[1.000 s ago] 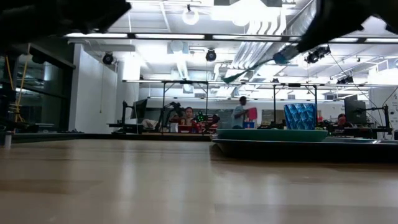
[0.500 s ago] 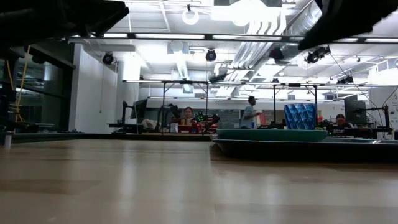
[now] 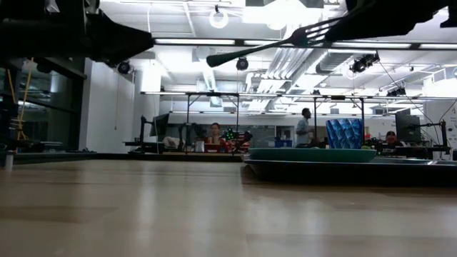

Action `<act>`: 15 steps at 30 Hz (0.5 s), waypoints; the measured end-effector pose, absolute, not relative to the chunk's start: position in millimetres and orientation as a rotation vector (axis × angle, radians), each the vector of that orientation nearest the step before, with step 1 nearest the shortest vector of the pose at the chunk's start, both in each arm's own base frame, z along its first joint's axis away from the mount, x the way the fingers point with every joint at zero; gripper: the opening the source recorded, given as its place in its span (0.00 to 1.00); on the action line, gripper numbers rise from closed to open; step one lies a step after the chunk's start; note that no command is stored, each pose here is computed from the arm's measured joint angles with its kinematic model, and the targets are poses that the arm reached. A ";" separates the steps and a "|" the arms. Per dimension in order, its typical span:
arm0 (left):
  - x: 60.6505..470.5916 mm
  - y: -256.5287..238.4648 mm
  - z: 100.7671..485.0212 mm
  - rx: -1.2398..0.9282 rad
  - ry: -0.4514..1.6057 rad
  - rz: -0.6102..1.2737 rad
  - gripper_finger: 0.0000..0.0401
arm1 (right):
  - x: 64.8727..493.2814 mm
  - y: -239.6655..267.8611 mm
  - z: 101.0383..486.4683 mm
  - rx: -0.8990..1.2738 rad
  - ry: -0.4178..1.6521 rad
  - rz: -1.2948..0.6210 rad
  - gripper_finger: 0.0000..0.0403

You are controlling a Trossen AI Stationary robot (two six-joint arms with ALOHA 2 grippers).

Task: Pick and place plate/cup/fork/spoon on tray
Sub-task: Put the blue fork to the left of the orange spoon on the black serving tray

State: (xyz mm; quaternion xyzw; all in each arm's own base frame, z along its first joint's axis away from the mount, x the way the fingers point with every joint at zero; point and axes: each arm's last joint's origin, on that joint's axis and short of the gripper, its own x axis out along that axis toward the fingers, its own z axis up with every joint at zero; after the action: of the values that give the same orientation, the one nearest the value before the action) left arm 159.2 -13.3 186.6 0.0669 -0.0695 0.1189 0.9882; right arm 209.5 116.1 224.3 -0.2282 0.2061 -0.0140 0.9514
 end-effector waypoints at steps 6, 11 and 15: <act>159.7 -14.1 184.1 0.096 -0.121 0.209 0.48 | 206.7 116.1 218.2 -0.493 0.479 0.044 0.00; 160.6 -16.1 182.6 0.058 -0.109 0.138 0.52 | 197.2 116.3 206.2 -0.544 0.612 0.124 0.00; 165.8 -17.0 187.7 0.061 -0.082 0.131 0.55 | 189.4 109.4 200.3 -0.574 0.766 0.096 0.00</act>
State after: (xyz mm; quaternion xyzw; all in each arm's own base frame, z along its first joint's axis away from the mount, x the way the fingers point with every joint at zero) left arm 165.8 -17.0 187.7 0.0307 -0.0408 0.0655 0.9965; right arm 189.4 109.4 200.3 -0.2761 0.3682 0.0461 0.8866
